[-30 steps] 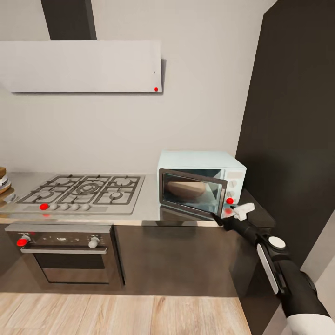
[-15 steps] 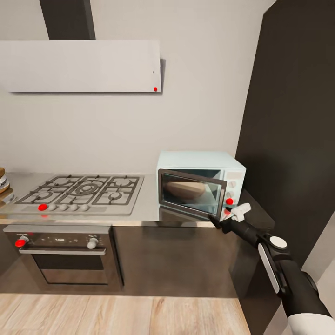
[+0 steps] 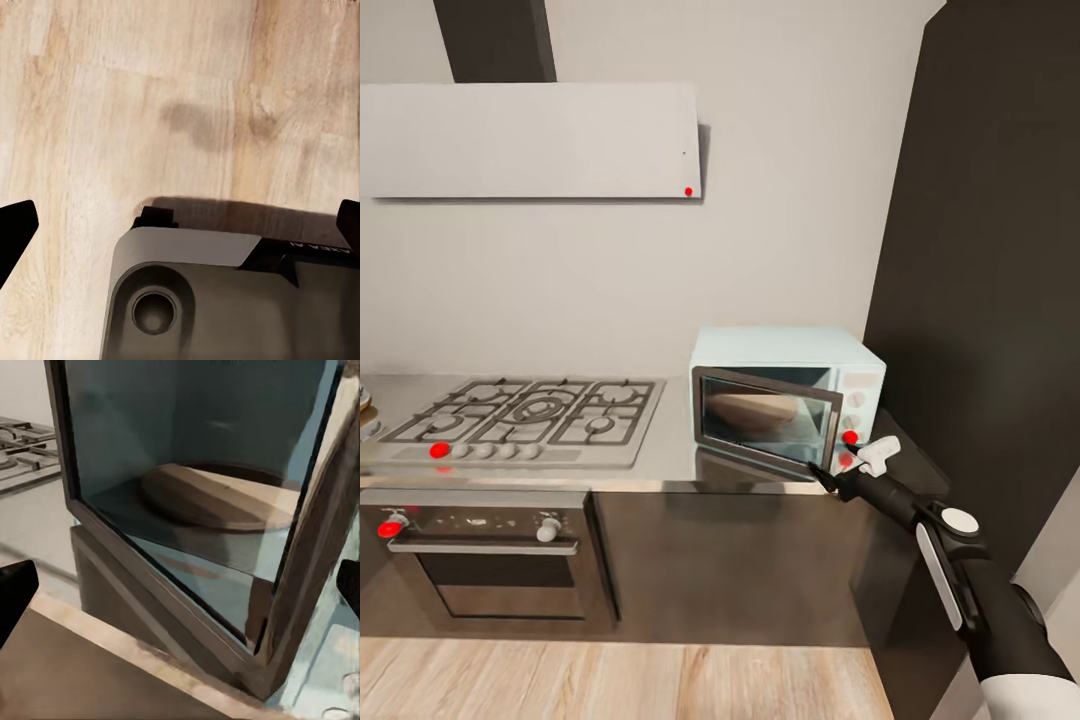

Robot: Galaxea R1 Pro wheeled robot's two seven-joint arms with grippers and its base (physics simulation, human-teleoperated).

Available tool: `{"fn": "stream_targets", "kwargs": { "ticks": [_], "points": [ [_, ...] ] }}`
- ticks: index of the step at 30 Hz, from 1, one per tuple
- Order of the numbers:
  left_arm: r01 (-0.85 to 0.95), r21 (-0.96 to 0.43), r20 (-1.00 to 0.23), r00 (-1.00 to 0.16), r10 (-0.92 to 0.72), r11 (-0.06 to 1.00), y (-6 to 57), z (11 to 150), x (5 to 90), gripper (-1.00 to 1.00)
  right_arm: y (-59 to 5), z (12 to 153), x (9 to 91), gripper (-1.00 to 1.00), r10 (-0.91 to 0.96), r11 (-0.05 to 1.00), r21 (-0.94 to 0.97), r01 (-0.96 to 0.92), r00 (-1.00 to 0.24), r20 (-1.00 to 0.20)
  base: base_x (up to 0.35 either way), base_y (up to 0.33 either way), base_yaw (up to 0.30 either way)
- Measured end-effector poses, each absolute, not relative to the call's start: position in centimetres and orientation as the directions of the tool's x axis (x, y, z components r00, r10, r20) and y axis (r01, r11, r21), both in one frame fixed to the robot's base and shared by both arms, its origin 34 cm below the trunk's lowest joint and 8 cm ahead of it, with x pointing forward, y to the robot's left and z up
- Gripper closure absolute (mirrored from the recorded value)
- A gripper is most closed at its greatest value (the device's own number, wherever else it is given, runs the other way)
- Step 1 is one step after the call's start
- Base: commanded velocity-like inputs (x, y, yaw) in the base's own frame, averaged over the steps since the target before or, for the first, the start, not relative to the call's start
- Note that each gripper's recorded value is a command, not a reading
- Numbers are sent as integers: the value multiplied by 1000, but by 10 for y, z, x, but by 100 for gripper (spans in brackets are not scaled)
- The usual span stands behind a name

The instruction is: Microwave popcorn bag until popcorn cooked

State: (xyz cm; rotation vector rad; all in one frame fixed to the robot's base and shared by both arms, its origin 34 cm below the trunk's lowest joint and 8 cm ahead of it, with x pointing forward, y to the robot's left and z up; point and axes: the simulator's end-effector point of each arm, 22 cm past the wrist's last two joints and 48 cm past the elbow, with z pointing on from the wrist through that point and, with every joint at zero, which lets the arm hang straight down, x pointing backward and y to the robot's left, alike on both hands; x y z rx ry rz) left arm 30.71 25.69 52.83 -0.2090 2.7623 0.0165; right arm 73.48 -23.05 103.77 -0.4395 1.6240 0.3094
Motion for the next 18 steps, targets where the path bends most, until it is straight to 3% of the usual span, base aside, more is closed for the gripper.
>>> {"fn": "stream_targets", "kwargs": {
  "ticks": [18],
  "points": [
    [-148,-16,-363,-921,-143,989,257,528,307,-100,-230,1037,735,-100,-96,888,-56,-457,-65,-993,29,-59,0]
  ]
}}
